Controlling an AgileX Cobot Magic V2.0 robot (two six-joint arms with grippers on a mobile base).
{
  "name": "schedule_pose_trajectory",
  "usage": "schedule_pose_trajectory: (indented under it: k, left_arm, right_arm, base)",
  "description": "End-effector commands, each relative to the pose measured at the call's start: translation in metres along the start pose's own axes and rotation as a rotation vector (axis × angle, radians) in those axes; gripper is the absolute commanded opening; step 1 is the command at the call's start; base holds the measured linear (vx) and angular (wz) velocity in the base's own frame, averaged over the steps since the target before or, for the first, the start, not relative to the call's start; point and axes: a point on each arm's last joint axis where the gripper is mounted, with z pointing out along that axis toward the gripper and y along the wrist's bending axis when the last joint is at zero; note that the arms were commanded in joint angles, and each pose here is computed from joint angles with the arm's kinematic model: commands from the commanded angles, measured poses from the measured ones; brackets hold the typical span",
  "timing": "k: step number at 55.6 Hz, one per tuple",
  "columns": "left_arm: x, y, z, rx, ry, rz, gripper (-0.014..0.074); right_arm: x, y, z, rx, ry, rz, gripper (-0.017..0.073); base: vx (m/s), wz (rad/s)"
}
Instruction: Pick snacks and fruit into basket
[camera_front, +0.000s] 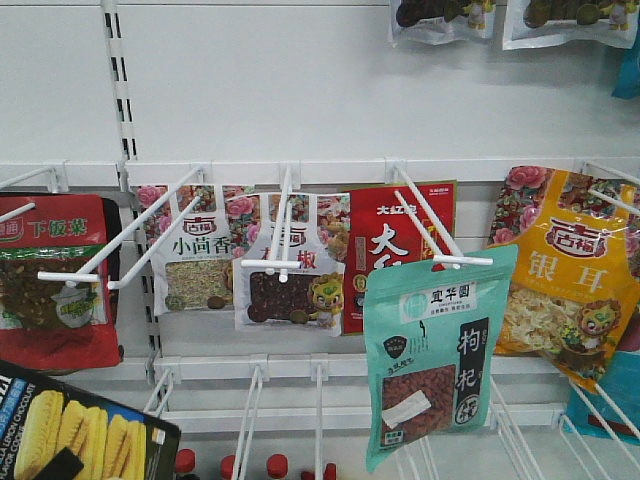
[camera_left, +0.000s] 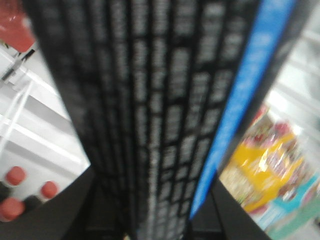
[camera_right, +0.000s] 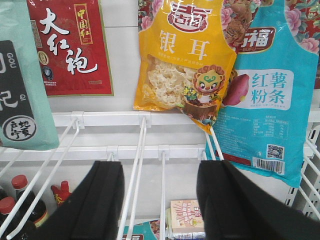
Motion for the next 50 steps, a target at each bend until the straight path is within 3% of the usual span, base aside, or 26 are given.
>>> schedule_pose_trajectory:
  k: [1, 7, 11, 17, 29, 39, 50]
  left_arm:
    - [-0.015, -0.018, -0.009, 0.065, -0.023, 0.175, 0.0143]
    - [-0.023, -0.033, -0.021, 0.081, 0.055, 0.366, 0.0143]
    - [-0.033, -0.043, -0.027, 0.090, 0.090, 0.523, 0.0143]
    - [-0.047, -0.047, -0.036, 0.060, 0.076, 0.658, 0.0143]
    - [-0.055, -0.033, -0.045, -0.060, 0.084, 0.696, 0.0143]
    - [-0.060, -0.019, -0.055, -0.209, 0.122, 0.781, 0.0147]
    - [-0.065, -0.017, -0.068, -0.265, 0.083, 0.762, 0.0148]
  right_arm:
    - [-0.017, -0.001, -0.001, 0.008, -0.100, -0.008, 0.0414]
    - [-0.017, -0.001, -0.001, 0.008, -0.100, -0.008, 0.0414]
    - [-0.017, -0.001, -0.001, 0.008, -0.100, -0.008, 0.0414]
    - [-0.017, -0.001, -0.001, 0.008, -0.100, -0.008, 0.0414]
    - [-0.017, -0.001, -0.001, 0.008, -0.100, -0.008, 0.0414]
    - [-0.017, -0.001, -0.001, 0.008, -0.100, -0.008, 0.0414]
    - [-0.017, -0.001, -0.001, 0.008, -0.100, -0.008, 0.0414]
  base:
    - [0.00, 0.00]
    - [0.00, 0.00]
    - [0.00, 0.00]
    - [0.00, 0.00]
    - [0.00, 0.00]
    - [0.00, 0.00]
    - [0.00, 0.00]
